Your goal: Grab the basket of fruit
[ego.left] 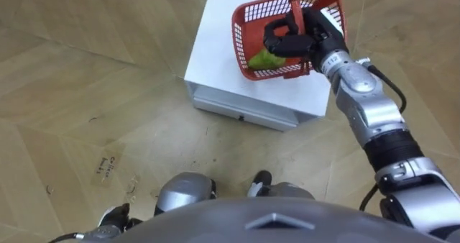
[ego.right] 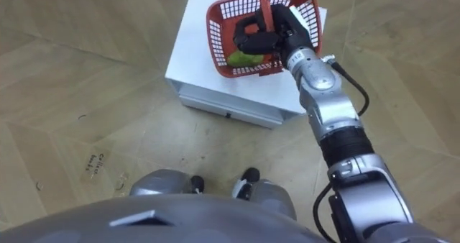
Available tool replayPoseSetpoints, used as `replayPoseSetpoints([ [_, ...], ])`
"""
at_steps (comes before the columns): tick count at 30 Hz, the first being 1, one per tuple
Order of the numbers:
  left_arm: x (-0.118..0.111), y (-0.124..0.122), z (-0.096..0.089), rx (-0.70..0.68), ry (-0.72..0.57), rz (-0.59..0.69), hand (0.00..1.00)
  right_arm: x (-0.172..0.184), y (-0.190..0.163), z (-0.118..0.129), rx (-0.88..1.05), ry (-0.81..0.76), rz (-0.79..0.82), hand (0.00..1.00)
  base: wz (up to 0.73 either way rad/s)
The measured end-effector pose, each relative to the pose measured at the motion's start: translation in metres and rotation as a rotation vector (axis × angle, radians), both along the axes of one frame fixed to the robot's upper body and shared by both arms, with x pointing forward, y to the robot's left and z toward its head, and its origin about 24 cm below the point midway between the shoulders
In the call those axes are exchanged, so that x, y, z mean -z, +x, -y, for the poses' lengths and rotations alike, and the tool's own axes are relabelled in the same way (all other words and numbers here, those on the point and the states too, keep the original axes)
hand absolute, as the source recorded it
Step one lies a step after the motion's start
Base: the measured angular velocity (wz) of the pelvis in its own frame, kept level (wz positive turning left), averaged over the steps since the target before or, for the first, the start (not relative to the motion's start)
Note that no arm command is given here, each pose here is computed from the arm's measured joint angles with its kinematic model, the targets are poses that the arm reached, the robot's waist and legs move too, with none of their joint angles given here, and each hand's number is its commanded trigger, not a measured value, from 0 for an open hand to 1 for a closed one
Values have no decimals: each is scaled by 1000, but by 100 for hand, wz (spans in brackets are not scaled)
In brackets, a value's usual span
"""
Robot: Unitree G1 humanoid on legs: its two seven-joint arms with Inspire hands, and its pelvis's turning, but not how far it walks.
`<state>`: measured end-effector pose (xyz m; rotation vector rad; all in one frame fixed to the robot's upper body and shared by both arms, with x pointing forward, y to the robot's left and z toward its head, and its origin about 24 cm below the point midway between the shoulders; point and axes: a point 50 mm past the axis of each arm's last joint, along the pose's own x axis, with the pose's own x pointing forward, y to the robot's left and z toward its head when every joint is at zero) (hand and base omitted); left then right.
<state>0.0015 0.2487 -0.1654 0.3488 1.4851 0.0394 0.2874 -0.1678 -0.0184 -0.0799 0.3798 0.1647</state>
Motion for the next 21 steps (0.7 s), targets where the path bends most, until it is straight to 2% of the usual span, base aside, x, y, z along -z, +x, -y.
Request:
replayPoseSetpoints([
  [9,0,-2,0,-2,-14,-12,0,26,-4,25,121,-69,-125,100,19],
  [12,-1,-2,-2,-2,-9,-13,0,29,-5,43,156,-118,-160,100,0],
  [13,-1,-3,-2,-2,-6,-15,0,28,-6,50,169,-135,-160,93,0],
  [14,-1,-3,-2,-2,-5,-15,0,28,-6,55,179,-149,-161,53,0],
  [15,-1,-3,-2,-2,-3,-15,0,27,-6,57,186,-155,-161,0,5],
  [21,-1,-3,-2,-2,1,-13,0,30,-7,69,277,-131,-177,0,7],
])
